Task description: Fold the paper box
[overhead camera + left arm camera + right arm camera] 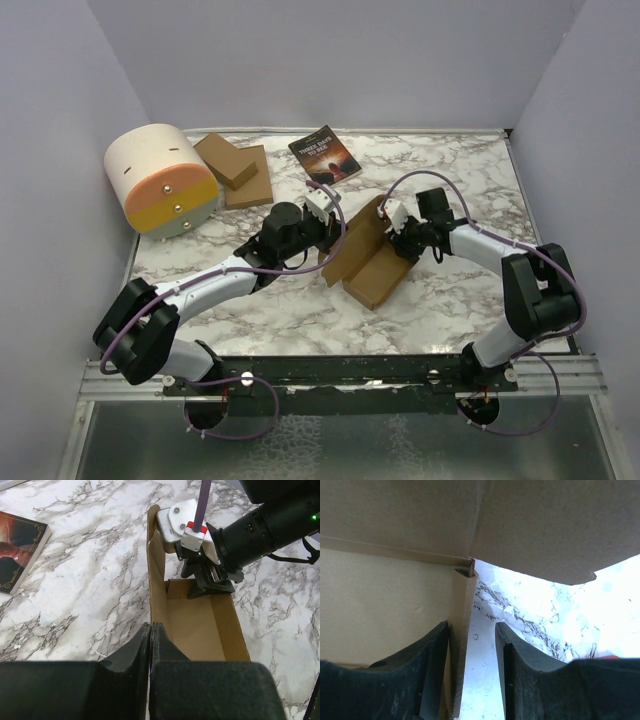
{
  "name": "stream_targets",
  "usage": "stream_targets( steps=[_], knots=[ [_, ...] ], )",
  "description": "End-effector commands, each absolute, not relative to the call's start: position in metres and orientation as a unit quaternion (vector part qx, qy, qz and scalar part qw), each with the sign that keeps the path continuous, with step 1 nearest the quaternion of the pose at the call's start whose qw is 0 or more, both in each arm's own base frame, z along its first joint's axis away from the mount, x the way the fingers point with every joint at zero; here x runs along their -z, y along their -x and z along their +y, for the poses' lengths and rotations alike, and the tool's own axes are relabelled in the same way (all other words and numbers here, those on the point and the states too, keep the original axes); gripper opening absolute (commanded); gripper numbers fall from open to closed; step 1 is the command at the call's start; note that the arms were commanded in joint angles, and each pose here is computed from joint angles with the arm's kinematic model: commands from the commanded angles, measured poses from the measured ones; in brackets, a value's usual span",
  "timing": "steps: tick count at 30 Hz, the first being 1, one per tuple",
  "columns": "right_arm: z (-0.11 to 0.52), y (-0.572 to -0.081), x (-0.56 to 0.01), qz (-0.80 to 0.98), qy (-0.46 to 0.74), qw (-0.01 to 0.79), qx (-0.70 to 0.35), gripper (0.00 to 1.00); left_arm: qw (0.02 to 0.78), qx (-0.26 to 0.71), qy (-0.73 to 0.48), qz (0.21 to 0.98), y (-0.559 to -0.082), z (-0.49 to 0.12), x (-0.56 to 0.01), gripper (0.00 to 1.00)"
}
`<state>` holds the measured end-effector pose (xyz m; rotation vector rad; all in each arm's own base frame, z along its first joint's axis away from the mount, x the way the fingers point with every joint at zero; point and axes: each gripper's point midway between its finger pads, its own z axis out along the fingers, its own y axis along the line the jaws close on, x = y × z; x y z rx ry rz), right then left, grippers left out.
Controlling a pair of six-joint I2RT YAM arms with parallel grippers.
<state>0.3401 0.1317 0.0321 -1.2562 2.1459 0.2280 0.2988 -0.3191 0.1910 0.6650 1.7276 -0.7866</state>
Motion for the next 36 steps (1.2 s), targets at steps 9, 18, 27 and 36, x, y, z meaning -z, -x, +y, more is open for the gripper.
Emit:
stream_targets(
  steps=[9, 18, 27, 36],
  knots=[
    [0.139, -0.345, -0.058, 0.802, 0.468, 0.355, -0.107, 0.45, 0.565, 0.332, -0.275, 0.703, -0.305, -0.322, -0.221, 0.0],
    [0.126, -0.341, -0.021, 0.821, 0.476, 0.306, -0.083, 0.13, 0.565, 0.335, -0.278, 0.701, -0.307, -0.325, -0.222, 0.0],
    [0.117, -0.346, -0.011, 0.826, 0.479, 0.297, -0.021, 0.05, 0.564, 0.339, -0.278, 0.7, -0.306, -0.327, -0.221, 0.0],
    [0.146, -0.332, -0.024, 0.813, 0.487, 0.301, -0.108, 0.22, 0.563, 0.331, -0.276, 0.705, -0.306, -0.323, -0.216, 0.0]
  ],
)
